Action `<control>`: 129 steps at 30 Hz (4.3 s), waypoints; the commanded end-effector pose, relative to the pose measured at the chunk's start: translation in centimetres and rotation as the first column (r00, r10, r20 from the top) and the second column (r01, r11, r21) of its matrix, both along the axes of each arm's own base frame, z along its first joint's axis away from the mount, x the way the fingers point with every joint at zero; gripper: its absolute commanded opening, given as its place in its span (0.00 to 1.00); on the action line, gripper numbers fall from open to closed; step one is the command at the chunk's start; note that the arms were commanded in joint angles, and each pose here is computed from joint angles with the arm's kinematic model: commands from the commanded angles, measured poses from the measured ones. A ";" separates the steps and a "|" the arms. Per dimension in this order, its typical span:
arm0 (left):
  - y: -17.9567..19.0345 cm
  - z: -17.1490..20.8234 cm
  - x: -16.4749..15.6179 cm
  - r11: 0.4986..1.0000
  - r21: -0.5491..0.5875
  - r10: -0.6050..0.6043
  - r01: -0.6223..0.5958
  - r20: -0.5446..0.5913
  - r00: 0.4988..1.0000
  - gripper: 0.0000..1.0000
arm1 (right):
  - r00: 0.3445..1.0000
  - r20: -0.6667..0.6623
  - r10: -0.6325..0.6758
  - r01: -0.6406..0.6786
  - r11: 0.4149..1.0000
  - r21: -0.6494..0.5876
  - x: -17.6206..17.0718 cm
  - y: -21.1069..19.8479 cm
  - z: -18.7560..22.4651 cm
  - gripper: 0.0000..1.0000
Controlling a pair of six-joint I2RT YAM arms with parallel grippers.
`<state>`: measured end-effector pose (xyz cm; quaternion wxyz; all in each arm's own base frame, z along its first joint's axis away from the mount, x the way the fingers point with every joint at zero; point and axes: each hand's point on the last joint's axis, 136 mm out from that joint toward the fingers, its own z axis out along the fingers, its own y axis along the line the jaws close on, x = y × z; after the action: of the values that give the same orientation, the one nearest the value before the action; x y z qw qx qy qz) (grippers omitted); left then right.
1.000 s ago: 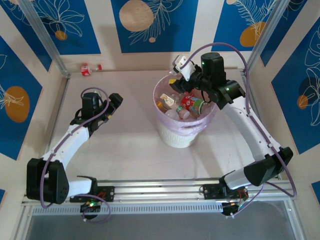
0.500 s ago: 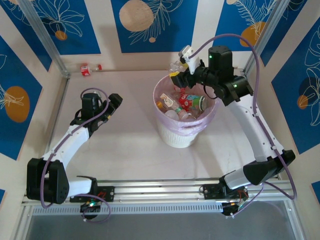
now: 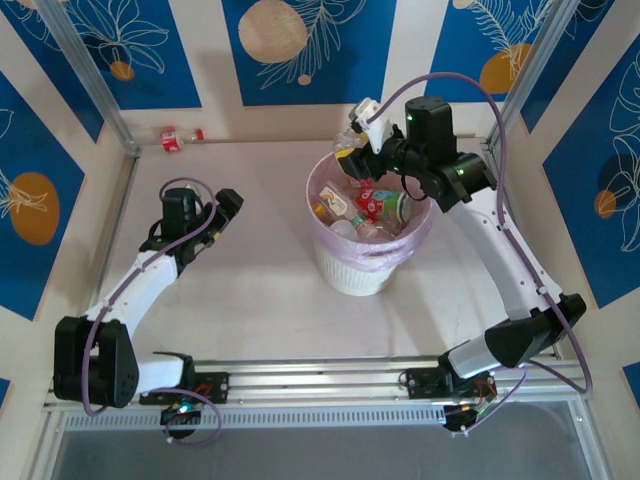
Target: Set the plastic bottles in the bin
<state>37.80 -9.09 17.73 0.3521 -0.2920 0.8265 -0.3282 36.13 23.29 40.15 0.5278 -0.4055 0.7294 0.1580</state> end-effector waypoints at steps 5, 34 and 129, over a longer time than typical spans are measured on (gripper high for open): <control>0.4 0.0 0.0 1.000 -0.008 0.004 -0.003 0.020 1.000 0.98 | 0.988 0.150 -0.040 0.054 0.994 -0.090 -1.0 -1.8 2.6 0.53; 0.4 0.1 0.1 1.000 -0.012 -0.001 0.001 0.027 1.000 0.98 | 0.975 -0.222 -0.014 0.065 0.973 0.222 -1.2 0.0 4.0 0.78; 1.6 0.0 -0.5 1.000 0.017 0.008 -0.009 0.038 0.999 0.99 | 0.940 0.336 0.059 0.193 0.720 -0.667 1.3 -1.5 -3.5 0.52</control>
<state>37.29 -7.69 17.70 0.3699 -0.2830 0.8260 -0.3175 36.76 23.39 37.50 0.4928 -0.5538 0.6550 -0.1466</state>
